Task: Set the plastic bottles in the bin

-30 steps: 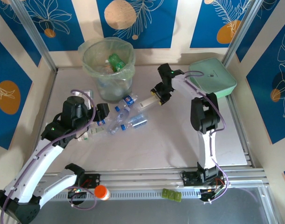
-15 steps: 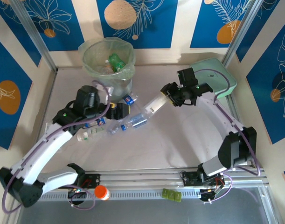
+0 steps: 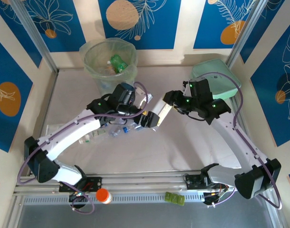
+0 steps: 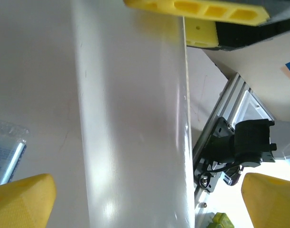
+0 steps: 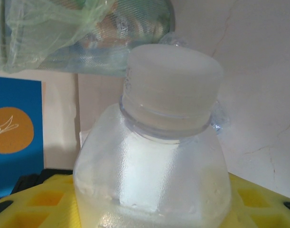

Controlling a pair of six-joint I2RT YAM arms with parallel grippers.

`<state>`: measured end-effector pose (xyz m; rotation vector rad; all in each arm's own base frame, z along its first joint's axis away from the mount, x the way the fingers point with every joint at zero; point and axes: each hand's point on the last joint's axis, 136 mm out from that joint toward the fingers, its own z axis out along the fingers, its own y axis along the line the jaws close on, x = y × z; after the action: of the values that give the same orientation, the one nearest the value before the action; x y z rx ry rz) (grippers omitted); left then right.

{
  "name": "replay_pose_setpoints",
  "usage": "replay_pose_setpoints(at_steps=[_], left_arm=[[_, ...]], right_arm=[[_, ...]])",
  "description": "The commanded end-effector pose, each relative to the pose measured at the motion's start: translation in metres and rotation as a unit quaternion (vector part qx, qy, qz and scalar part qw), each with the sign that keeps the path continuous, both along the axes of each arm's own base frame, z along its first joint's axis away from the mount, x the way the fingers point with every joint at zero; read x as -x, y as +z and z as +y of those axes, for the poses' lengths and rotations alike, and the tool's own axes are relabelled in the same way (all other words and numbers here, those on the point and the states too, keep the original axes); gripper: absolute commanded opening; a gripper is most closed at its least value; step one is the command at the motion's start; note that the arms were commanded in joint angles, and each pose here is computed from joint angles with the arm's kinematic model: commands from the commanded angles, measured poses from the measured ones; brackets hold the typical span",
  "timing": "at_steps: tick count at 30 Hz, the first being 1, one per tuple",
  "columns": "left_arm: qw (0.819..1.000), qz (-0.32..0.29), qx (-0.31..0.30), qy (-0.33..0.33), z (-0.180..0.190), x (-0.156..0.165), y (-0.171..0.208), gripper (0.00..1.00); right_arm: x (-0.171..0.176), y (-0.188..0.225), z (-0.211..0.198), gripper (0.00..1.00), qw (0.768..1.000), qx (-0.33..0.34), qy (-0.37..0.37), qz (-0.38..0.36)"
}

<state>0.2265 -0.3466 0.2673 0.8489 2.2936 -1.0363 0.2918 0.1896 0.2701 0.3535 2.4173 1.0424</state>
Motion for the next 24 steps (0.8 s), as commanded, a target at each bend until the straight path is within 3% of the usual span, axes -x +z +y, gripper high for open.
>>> replay_pose_setpoints(at_steps=[1, 11, 21, 24], left_arm=[[1.0, -0.014, -0.01, -0.021, -0.007, 0.0, 0.003, 0.99], [0.999, -0.005, -0.025, -0.048, -0.031, 0.008, -0.009, 0.96], [0.998, -0.017, 0.004, -0.066, -0.035, 0.014, 0.004, 0.64], [0.998, -0.022, 0.009, -0.065, -0.033, 0.016, 0.007, 0.6]], right_arm=[[0.016, 0.005, 0.006, 0.51, 0.999, -0.01, 0.039, -0.011], [0.027, 0.011, 0.007, 0.51, 0.998, -0.021, 0.053, -0.02], [0.028, 0.013, 0.009, 0.51, 0.998, -0.028, 0.054, -0.018], [0.03, 0.017, 0.009, 0.53, 0.998, -0.029, 0.053, -0.021]])
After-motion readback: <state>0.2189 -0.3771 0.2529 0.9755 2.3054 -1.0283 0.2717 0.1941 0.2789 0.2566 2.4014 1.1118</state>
